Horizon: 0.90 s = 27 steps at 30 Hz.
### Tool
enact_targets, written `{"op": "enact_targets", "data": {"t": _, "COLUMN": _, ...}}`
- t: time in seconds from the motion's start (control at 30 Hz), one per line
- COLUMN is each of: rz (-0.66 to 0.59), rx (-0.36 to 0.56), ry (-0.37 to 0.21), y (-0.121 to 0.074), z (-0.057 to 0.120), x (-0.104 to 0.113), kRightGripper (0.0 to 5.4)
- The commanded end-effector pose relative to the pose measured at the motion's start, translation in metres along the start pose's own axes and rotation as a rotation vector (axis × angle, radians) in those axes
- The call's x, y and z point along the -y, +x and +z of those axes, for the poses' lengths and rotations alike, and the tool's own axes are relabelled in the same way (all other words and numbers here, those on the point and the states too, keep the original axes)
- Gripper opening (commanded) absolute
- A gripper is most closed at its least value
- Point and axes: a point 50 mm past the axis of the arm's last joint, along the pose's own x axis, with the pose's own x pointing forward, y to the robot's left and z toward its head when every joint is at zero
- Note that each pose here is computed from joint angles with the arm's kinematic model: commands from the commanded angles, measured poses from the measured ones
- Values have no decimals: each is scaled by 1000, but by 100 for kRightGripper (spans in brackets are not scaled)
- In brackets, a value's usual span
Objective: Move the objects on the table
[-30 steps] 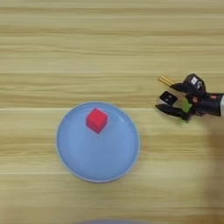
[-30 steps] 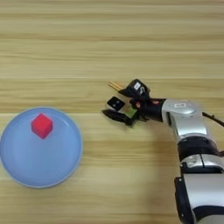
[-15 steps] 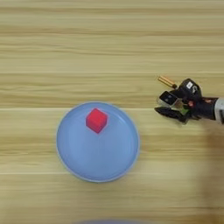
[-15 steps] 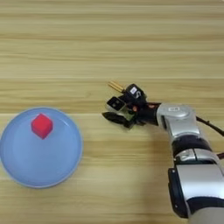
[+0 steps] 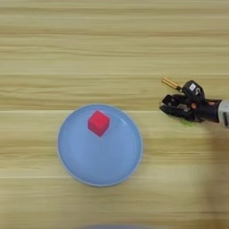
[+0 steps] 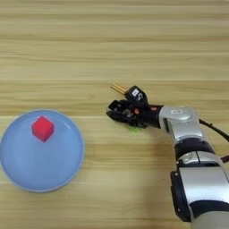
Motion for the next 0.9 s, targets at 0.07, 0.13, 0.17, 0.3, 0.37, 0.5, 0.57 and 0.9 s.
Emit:
{"op": "enact_targets", "data": {"t": 0.07, "rz": -48, "rx": 95, "ry": -109, "y": -6, "z": 42, "x": 16, "kRightGripper": 248}}
{"op": "enact_targets", "data": {"t": 0.13, "rz": -41, "rx": 106, "ry": -116, "y": -6, "z": 45, "x": 16, "kRightGripper": 248}}
{"op": "enact_targets", "data": {"t": 0.17, "rz": -37, "rx": 111, "ry": -120, "y": -6, "z": 46, "x": 15, "kRightGripper": 248}}
{"op": "enact_targets", "data": {"t": 0.3, "rz": -4, "rx": 151, "ry": -155, "y": -4, "z": 56, "x": 11, "kRightGripper": 248}}
{"op": "enact_targets", "data": {"t": 0.37, "rz": 18, "rx": 177, "ry": -177, "y": -3, "z": 62, "x": 7, "kRightGripper": 248}}
{"op": "enact_targets", "data": {"t": 0.5, "rz": 85, "rx": 240, "ry": -238, "y": -1, "z": 79, "x": -8, "kRightGripper": 248}}
{"op": "enact_targets", "data": {"t": 0.57, "rz": 124, "rx": 262, "ry": -257, "y": 1, "z": 85, "x": -17, "kRightGripper": 248}}
{"op": "enact_targets", "data": {"t": 0.9, "rz": 313, "rx": 300, "ry": -314, "y": 18, "z": 97, "x": -66, "kRightGripper": 248}}
